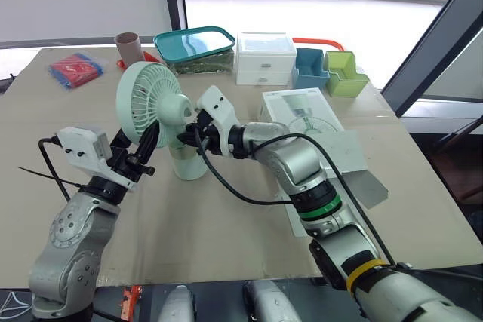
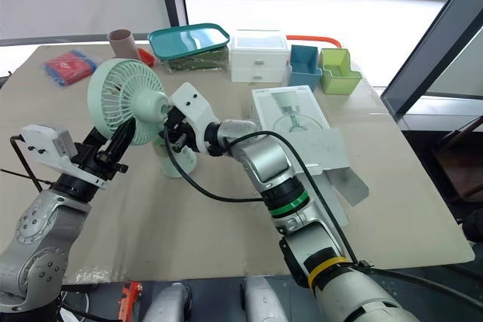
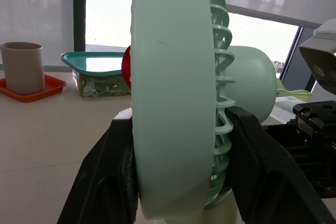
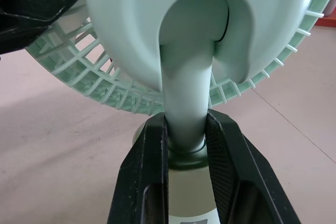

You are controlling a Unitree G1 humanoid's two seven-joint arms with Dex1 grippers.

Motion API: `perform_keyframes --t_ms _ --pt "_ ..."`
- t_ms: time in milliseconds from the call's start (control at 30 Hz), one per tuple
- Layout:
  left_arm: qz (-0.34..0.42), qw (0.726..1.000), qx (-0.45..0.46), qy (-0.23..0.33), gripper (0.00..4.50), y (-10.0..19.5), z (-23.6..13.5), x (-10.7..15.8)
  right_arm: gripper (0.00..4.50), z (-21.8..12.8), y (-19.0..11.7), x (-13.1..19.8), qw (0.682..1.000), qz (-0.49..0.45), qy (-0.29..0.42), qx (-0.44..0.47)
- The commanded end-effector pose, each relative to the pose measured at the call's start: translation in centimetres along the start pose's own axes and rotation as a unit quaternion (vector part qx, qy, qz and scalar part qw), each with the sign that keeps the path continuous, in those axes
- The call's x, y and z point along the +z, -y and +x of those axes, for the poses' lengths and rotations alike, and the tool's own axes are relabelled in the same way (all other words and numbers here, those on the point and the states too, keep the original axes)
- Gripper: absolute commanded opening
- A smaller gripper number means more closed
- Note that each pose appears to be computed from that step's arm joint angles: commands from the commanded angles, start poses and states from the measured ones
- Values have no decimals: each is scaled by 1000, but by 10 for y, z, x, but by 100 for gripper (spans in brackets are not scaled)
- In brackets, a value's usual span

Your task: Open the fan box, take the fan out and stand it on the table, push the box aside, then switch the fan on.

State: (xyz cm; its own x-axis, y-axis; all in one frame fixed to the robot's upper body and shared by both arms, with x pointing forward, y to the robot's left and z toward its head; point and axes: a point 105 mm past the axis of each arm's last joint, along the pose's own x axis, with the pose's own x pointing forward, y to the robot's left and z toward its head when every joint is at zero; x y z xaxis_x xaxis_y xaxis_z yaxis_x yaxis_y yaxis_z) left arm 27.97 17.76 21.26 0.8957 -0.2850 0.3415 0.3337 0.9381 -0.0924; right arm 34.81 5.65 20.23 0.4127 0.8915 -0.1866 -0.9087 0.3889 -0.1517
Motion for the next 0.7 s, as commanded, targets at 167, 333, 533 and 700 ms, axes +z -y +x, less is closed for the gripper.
perform_keyframes --t_ms 167,333,533,700 --pt "3 998 -31 48 196 10 2 24 81 0 0 16 1000 -19 20 0" --pt "-3 997 -60 50 368 16 -4 26 78 -2 1 22 999 -12 34 -2" --pt "1 996 -66 61 446 12 -12 35 78 -2 7 23 999 -9 37 -10" --pt "2 997 -75 35 446 3 -32 39 78 -4 15 26 999 -3 45 -19"
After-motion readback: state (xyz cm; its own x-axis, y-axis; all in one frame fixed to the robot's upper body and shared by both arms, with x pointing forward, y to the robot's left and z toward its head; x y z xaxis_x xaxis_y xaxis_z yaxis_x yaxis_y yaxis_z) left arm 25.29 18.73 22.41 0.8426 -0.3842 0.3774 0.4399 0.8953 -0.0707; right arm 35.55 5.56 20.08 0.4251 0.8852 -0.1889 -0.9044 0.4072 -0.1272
